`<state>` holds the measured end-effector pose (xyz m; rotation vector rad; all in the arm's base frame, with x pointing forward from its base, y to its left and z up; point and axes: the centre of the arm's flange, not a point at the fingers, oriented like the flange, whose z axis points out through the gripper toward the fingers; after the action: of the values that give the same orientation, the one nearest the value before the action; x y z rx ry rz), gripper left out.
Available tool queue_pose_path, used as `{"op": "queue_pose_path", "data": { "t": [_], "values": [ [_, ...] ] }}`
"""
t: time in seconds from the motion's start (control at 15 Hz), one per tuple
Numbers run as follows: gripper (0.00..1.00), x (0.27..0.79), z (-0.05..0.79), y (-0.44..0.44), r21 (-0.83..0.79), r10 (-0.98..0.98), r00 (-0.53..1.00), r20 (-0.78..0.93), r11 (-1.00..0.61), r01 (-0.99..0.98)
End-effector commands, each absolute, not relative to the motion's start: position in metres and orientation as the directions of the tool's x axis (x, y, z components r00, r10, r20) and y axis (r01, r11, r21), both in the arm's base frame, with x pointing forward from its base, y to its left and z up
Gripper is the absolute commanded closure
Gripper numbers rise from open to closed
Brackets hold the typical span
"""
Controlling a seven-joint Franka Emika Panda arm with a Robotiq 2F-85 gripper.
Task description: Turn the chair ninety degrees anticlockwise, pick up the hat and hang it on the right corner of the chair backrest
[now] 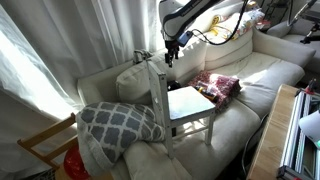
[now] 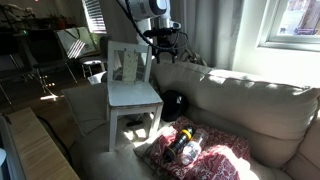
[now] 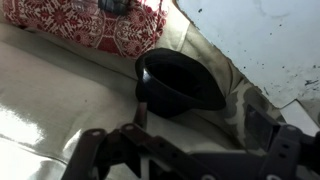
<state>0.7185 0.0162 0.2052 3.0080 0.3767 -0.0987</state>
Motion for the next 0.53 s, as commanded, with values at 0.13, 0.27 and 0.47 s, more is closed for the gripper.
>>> {"op": "queue_pose_path", "data": {
  "t": [0.13, 0.27, 0.47],
  "values": [
    [0.0, 0.737, 0.181, -0.001, 0.085, 0.171, 0.978, -0.121, -0.98, 0.182],
    [0.0, 0.748, 0.156, -0.018, 0.027, 0.213, 0.968, -0.133, -0.975, 0.218],
    [0.0, 0.755, 0.123, -0.039, -0.039, 0.374, 0.923, -0.087, -0.927, 0.372]
  ]
}}
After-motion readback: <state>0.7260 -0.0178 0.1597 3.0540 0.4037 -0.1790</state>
